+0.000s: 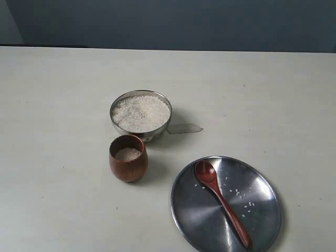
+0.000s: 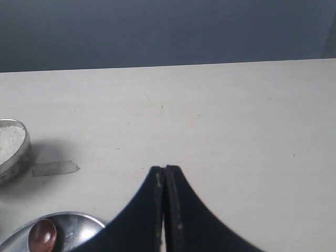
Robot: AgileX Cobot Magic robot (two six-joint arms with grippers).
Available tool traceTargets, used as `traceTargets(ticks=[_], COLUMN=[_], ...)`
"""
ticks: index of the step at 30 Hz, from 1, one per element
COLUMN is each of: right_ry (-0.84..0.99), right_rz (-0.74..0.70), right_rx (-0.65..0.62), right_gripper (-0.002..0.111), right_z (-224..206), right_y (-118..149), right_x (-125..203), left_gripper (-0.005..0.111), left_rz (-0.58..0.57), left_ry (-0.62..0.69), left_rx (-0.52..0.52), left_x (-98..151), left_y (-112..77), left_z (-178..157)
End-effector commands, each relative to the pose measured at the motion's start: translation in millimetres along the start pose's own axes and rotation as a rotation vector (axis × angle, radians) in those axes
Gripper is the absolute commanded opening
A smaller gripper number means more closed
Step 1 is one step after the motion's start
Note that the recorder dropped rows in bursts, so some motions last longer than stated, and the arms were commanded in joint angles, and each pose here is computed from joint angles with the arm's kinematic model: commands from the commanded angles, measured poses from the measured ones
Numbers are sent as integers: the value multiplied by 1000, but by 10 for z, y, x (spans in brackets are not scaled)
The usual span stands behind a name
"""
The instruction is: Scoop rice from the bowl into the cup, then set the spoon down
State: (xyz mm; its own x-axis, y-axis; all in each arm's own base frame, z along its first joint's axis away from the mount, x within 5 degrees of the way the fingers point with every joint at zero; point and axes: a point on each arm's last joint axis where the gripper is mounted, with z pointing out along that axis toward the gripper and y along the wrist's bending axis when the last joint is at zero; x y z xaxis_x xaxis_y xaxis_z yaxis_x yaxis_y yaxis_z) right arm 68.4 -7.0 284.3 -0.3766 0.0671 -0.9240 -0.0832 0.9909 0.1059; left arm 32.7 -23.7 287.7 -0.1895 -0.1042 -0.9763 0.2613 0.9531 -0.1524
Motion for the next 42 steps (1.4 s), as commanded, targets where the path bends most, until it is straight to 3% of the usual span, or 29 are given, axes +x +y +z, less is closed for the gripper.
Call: traceTargets(ticks=[1, 8, 15, 20, 23, 35, 42], right_ry=[-3, -3, -2, 0, 0, -1, -1], right_rz=[0, 0, 3, 4, 5, 8, 8], right_rx=[8, 8, 7, 6, 3, 1, 1], right_gripper=[0, 0, 0, 0, 0, 0, 0], right_z=[-5, -5, -5, -5, -5, -5, -5], right_y=[-15, -15, -14, -13, -11, -9, -9], right_x=[9, 9, 10, 11, 12, 11, 11], left_gripper=[0, 0, 0, 0, 0, 0, 0], left_rz=[-2, -2, 160, 100, 83, 79, 93], left_ry=[-6, -6, -54, -116, -90, -34, -29], left_rx=[6, 6, -123, -213, -233, -241, -244], left_x=[10, 10, 42, 197, 298, 804, 870], left_y=[-5, -5, 108, 232, 274, 393, 409], left_z=[-9, -9, -58, 4, 53, 279, 302])
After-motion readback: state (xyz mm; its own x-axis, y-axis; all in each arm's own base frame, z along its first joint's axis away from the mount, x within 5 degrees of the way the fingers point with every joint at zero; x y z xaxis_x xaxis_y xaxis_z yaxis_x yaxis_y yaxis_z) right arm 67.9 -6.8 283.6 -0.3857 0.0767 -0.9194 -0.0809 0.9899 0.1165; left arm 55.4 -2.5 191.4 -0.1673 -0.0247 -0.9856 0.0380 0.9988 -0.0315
